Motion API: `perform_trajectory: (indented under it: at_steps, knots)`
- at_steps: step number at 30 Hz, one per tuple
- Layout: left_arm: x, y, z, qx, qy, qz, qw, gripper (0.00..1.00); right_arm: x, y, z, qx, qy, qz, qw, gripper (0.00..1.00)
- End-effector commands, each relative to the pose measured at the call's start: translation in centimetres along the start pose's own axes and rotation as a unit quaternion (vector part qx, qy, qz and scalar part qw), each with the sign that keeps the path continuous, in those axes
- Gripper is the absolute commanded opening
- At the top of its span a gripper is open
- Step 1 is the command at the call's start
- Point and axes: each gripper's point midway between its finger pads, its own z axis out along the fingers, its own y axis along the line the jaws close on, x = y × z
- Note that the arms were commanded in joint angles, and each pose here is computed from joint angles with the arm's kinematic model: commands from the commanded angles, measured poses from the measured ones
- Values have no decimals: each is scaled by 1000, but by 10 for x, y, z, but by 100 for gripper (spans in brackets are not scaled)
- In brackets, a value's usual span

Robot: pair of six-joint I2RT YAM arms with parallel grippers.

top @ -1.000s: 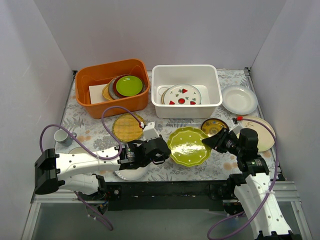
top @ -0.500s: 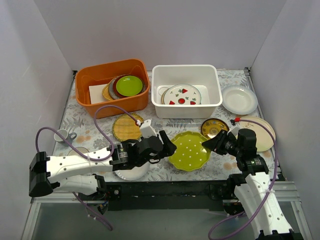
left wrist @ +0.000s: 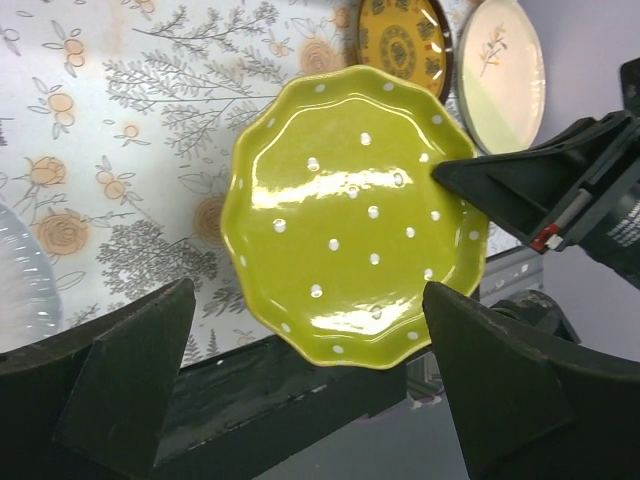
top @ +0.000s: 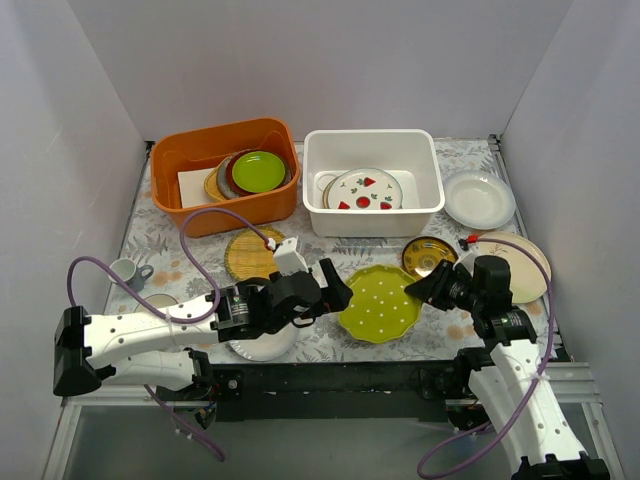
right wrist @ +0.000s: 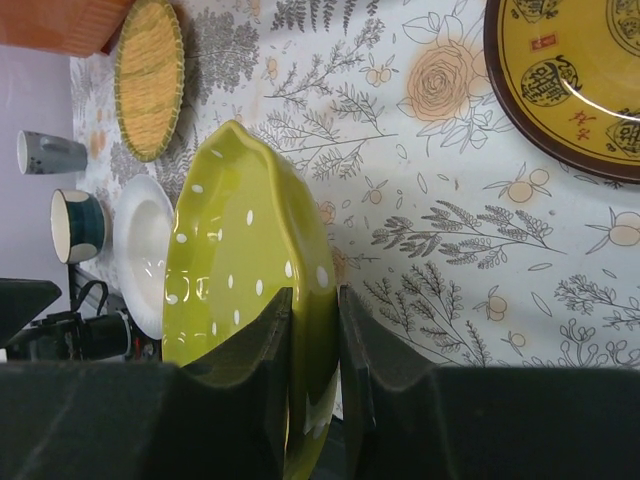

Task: Place the plates into the plastic bin on the countertop
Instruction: Place the plate in the plastic bin.

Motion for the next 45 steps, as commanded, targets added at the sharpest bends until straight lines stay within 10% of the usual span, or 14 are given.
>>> perform_trajectory:
  at_steps: [1,45]
  knots:
    - [-7,17,-7,-43,-10,17,999,98,-37,46,-16,-56,-47,-39,997,1]
    - [36,118,0,-207,22,-20,978,98,-235,181,-18,-107,-147,-129,975,1]
